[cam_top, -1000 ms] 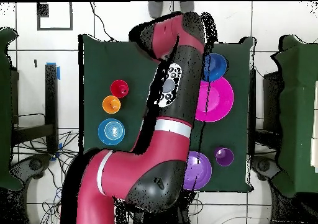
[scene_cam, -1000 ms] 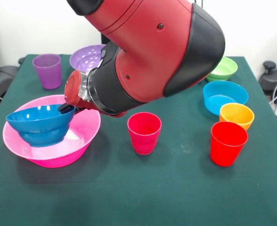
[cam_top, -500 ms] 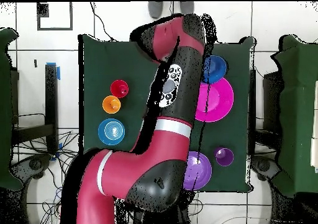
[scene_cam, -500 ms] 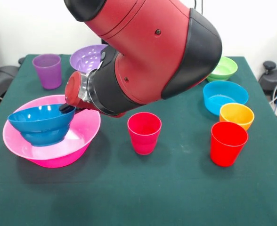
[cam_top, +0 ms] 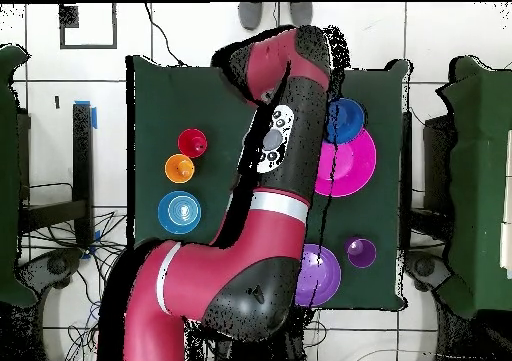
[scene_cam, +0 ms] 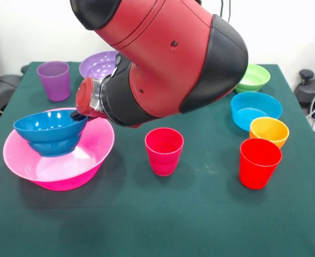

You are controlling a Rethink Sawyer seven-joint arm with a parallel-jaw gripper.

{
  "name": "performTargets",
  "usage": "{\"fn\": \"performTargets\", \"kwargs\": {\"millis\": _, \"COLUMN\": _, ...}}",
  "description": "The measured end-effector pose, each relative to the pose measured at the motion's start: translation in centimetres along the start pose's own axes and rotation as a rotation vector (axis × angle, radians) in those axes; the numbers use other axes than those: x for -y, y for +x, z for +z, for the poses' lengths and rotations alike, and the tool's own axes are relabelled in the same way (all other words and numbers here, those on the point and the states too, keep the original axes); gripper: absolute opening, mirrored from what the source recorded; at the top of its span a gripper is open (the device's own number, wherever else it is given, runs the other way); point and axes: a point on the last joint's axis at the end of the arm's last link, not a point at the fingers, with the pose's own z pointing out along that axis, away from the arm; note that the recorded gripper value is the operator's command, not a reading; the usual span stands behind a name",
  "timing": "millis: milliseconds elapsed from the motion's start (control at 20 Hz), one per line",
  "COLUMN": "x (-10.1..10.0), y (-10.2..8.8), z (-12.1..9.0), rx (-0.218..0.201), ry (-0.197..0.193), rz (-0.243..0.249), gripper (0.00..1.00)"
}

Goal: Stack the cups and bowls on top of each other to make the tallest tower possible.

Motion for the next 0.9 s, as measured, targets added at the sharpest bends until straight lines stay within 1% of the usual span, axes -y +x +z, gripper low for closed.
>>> {"fn": "performTargets", "kwargs": {"millis": 250, "x": -0.23, "y": 0.24, "z": 0.24, "rx": -0.022, "ry": -0.006, "rz": -0.002, "gripper": 0.0}}
{"fn": "performTargets", "kwargs": {"millis": 900, "x": -0.48, "y": 0.34, "z": 0.61, "rx": -0.03, "ry": -0.011, "rz": -0.007, "gripper": 0.0}}
